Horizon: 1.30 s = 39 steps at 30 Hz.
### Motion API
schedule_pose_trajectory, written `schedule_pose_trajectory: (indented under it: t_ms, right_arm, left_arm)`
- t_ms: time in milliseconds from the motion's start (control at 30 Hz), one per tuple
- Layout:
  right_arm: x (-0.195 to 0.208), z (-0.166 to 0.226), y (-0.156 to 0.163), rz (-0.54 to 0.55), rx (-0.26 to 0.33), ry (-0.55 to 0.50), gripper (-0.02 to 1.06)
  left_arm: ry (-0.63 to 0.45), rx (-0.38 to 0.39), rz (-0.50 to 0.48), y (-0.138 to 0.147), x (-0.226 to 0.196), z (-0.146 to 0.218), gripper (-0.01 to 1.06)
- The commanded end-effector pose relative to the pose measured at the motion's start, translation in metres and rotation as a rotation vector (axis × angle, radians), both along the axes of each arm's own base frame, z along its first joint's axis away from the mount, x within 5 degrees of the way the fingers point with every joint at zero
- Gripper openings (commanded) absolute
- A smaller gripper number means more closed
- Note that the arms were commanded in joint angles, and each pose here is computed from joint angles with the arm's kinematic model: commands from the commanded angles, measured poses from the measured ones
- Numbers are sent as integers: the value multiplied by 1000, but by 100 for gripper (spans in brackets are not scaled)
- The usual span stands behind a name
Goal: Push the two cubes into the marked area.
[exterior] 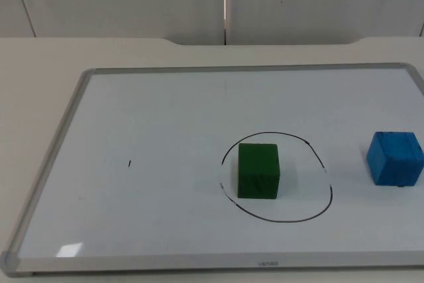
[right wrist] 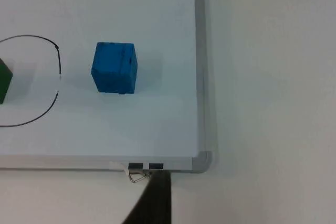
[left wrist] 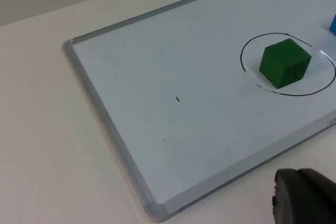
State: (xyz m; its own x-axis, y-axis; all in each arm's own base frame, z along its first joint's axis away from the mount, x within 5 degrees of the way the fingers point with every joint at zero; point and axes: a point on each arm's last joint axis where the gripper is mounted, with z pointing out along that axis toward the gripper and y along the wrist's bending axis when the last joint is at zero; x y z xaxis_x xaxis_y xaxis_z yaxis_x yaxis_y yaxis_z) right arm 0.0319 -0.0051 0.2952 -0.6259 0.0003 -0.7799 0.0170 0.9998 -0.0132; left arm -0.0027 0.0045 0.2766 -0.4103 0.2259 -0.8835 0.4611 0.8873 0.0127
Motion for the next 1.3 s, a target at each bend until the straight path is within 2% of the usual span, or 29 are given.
schedule_pose_trajectory:
  t_ms: [0, 333, 367, 467, 633, 767, 900, 1000, 1033, 1100, 1167, 1200, 1267]
  right_arm:
    - [12, 8, 1, 1, -2, 14, 83]
    - [96, 34, 8, 10, -21, 187, 83]
    - [96, 34, 8, 10, -21, 187, 83]
    - [129, 34, 12, 15, -8, 241, 83]
    - [169, 26, 18, 24, 22, 268, 83]
    - [199, 12, 21, 24, 20, 324, 83]
    - [219, -2, 23, 30, 19, 321, 83]
    - [231, -13, 25, 31, 32, 324, 83]
    - [237, -17, 27, 29, 52, 323, 83]
    - [247, -29, 28, 27, 65, 333, 78]
    - [256, -40, 30, 23, 77, 341, 67]
    - [256, -40, 30, 23, 77, 341, 67]
    - [264, -53, 30, 22, 76, 360, 51]
  left_arm:
    - [6, -1, -12, -1, -1, -2, 0]
    - [6, -1, -12, -1, -1, -2, 0]
    - [6, -1, -12, -1, -1, -2, 0]
    - [6, -1, -12, -1, -1, -2, 0]
    - [6, -1, -12, -1, -1, -2, 0]
    - [6, -1, -12, -1, -1, -2, 0]
    - [6, -1, -12, -1, -1, -2, 0]
    - [6, -1, -12, -1, -1, -2, 0]
    - [6, -1, -12, -1, -1, -2, 0]
    - [6, -1, -12, -1, -1, -2, 0]
    - [6, -1, -12, -1, -1, -2, 0]
    - [6, -1, -12, -1, -1, -2, 0]
    - [6, -1, -12, -1, -1, -2, 0]
